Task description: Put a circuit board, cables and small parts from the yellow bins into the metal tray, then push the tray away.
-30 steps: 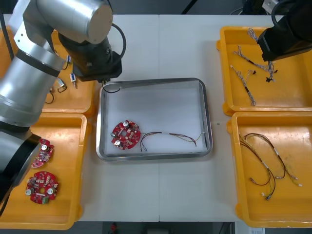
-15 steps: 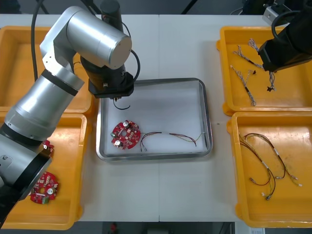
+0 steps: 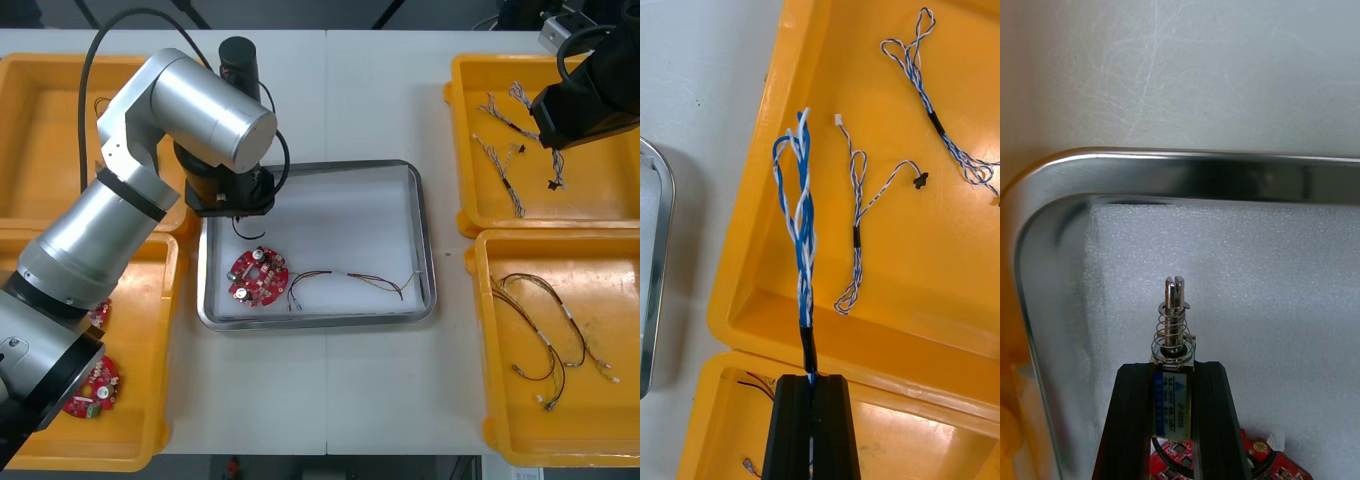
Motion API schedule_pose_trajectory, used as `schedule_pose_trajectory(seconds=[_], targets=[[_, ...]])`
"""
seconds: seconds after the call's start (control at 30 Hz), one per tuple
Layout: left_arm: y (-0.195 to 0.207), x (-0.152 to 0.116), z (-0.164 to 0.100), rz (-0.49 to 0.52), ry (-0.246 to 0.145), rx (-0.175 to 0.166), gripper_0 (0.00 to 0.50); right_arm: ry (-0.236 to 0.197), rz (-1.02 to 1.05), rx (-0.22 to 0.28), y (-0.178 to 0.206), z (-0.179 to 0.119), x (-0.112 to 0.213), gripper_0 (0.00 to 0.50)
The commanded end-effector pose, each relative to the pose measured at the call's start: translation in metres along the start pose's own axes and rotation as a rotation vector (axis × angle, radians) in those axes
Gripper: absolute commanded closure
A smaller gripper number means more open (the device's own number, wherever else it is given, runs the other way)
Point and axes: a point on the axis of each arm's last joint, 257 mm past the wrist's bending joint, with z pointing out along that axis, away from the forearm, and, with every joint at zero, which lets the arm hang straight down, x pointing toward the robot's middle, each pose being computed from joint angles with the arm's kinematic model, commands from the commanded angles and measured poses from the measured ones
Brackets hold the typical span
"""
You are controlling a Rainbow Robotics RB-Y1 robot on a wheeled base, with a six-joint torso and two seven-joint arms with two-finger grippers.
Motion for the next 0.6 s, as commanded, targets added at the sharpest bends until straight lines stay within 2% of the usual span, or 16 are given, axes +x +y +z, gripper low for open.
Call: schedule_pose_trajectory(seconds=[0.03, 0.2, 0.6], targets=[[-0.0132, 0.0069, 0.0028, -0.081, -0.005, 0.012, 0.5, -0.038, 0.009, 0.035, -0.0166, -0.0171, -0.0041, 0.5], [-0.0195, 0.0075, 0.0065, -0.079, -0.018, 0.025, 0.5, -0.038, 0.009, 0.035, -0.0166, -0.0171, -0.0041, 0.5], [-0.0206, 0.0132, 0.0097, -0.088, -0.013, 0.013, 0.492, -0.038, 0.009, 0.035, -0.0166, -0.0171, -0.0041, 0.5]])
